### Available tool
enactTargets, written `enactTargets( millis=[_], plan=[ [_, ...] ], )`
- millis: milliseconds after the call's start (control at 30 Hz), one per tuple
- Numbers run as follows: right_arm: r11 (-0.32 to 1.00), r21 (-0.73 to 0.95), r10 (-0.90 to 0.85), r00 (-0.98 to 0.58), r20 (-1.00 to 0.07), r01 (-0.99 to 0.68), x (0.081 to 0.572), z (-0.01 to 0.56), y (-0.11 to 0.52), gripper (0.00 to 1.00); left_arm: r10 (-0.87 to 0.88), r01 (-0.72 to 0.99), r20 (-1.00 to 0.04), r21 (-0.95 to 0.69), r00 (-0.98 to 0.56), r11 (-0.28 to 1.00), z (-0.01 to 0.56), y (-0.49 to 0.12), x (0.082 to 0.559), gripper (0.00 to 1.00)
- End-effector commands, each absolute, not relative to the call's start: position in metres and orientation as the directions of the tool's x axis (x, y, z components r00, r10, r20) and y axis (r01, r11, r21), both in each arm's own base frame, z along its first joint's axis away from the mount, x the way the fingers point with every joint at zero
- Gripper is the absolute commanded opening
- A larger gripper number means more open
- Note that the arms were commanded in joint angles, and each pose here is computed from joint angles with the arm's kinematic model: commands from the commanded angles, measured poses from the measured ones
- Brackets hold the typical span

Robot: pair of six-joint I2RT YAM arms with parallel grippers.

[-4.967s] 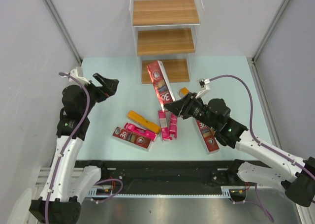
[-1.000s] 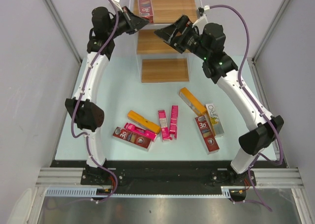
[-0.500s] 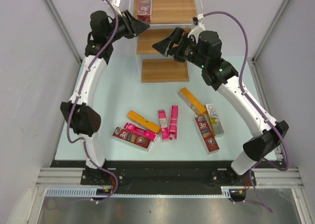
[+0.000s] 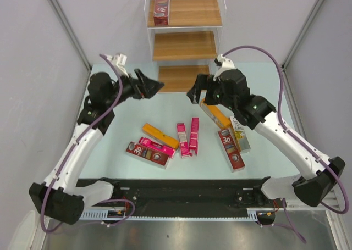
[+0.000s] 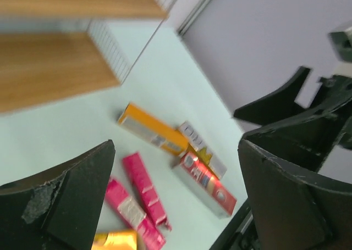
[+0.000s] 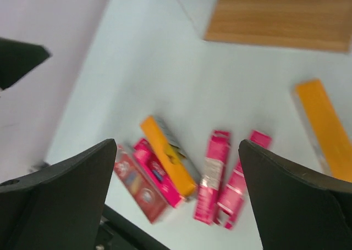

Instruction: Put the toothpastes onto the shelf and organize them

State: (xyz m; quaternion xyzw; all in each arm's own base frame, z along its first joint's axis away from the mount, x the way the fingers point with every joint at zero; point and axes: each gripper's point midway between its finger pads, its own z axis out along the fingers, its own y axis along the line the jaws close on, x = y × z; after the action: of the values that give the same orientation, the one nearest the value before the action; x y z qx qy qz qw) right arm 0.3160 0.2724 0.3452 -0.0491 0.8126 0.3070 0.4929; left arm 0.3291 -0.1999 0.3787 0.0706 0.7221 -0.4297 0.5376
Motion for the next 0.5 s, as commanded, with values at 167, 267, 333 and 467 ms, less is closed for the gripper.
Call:
enactTargets(
  millis=[167, 267, 333, 467],
  plan=[
    [0.976, 0.16, 0.037, -0.607, -0.794, -0.15, 0.283, 0.241, 0.184, 0.99, -0.348, 0.222, -0.686, -0.597, -0.639, 0.771, 0.2, -0.163, 0.282, 1.0],
    [0.992, 0.085, 0.003, -0.661, -0.75, -0.092, 0.271, 0.21, 0.161, 0.99, -0.367, 0.173, -0.631, -0.629, -0.683, 0.758, 0.169, -0.163, 0.266, 1.0],
    [0.996, 0.043, -0.02, -0.696, -0.718, -0.074, 0.262, 0.191, 0.149, 0.99, -0.376, 0.171, -0.624, -0.64, -0.685, 0.749, 0.162, -0.165, 0.261, 1.0],
    [0.998, 0.041, -0.006, -0.717, -0.697, -0.048, 0.256, 0.18, 0.136, 0.99, -0.361, 0.162, -0.621, -0.626, -0.696, 0.763, 0.156, -0.163, 0.26, 1.0]
  ],
)
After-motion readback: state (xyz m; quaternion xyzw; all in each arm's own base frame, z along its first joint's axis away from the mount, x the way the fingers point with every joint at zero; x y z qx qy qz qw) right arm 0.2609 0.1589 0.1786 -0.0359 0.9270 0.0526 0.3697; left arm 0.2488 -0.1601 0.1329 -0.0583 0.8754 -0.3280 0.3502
